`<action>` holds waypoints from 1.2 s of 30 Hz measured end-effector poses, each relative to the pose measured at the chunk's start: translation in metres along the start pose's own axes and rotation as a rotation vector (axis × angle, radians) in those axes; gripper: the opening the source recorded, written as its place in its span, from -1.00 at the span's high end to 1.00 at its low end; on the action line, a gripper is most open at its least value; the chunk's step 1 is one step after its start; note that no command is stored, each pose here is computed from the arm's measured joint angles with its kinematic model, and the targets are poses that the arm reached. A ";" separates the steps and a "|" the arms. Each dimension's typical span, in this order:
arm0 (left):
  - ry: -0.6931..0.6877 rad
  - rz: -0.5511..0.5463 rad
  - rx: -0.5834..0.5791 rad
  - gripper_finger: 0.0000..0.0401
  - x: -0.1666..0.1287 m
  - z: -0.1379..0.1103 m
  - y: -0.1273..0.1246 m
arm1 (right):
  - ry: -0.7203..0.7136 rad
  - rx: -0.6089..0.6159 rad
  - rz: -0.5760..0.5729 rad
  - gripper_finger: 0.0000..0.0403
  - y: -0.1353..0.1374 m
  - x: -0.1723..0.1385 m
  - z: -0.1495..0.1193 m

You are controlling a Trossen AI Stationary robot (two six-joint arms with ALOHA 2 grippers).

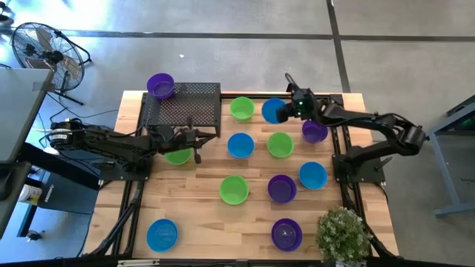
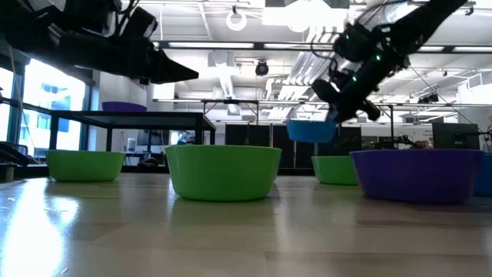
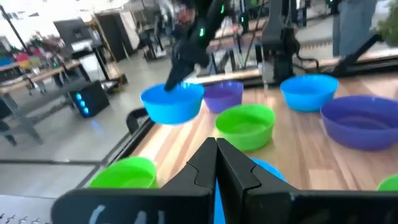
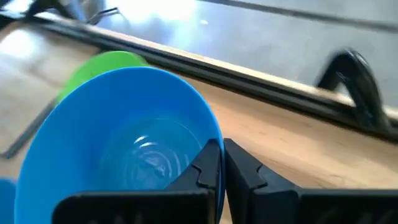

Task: Pick & Place Mini bowls
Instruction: Put the blue bowl on the shelf

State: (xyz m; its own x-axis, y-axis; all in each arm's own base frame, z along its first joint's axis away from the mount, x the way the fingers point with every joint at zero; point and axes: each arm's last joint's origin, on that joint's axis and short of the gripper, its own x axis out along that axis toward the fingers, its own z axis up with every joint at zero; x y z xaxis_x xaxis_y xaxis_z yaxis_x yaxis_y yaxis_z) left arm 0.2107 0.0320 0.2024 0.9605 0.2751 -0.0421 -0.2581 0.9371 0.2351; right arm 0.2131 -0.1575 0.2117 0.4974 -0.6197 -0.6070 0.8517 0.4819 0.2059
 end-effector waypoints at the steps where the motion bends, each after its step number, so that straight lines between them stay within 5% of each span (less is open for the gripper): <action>1: 0.021 -0.005 0.003 1.00 0.002 0.001 0.000 | -0.005 -0.022 0.012 0.97 0.007 -0.003 0.001; 8: 0.167 -0.055 0.012 0.92 0.019 0.019 0.001 | -0.033 -0.122 0.112 0.99 0.049 -0.016 0.003; 14: 0.262 -0.134 0.049 0.55 0.043 0.036 -0.003 | 0.003 -0.203 0.164 0.99 0.081 -0.009 -0.005; 23: 0.406 -0.185 0.281 0.08 0.071 0.066 -0.026 | 0.059 -0.300 0.231 0.98 0.113 0.007 -0.003; 36: 0.508 -0.212 0.421 0.01 0.096 0.064 -0.034 | 0.061 -0.363 0.348 0.97 0.134 0.002 -0.001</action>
State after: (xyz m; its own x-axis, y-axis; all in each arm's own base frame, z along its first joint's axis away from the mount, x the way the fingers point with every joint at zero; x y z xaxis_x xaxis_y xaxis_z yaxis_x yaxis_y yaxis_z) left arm 0.3188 0.0130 0.2526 0.7915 0.2577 -0.5541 0.0912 0.8467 0.5241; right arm 0.3277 -0.0936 0.2368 0.7215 -0.3523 -0.5961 0.5197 0.8444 0.1299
